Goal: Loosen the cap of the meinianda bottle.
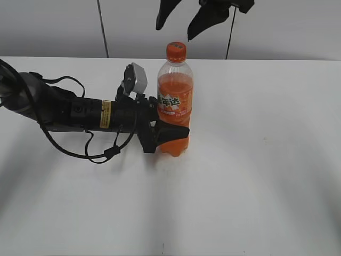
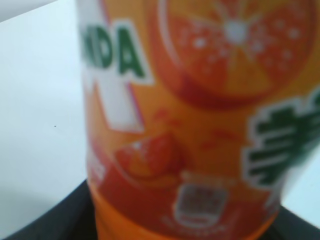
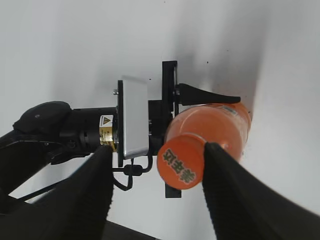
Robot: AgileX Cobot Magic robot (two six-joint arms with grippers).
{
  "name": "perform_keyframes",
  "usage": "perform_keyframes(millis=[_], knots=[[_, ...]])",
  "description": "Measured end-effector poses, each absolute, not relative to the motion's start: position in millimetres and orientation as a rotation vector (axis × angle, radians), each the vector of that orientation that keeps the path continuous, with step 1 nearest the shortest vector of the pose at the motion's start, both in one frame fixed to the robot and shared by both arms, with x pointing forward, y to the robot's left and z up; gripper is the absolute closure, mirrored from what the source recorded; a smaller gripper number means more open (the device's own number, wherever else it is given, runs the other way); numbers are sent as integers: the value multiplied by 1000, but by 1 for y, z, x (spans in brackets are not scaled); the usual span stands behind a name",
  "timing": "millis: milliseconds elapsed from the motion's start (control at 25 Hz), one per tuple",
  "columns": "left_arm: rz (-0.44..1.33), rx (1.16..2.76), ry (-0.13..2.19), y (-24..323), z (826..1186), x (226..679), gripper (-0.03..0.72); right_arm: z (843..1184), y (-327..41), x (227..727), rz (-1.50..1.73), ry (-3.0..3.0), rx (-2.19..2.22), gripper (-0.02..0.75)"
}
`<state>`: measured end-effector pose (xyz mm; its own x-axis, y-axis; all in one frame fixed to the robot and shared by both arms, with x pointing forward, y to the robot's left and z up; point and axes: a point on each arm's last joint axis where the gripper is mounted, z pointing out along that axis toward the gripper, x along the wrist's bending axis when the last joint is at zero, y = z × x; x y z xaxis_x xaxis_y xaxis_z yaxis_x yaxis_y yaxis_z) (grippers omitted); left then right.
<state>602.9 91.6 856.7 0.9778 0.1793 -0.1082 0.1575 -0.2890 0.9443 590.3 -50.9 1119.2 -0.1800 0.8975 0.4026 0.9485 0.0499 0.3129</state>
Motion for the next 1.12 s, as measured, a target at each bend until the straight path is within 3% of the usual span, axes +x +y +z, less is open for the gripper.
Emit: perform_keyframes(millis=[1120], knots=[[22, 1872, 244, 92, 857, 603, 276, 1099, -41, 586, -686, -2296, -1948, 342]])
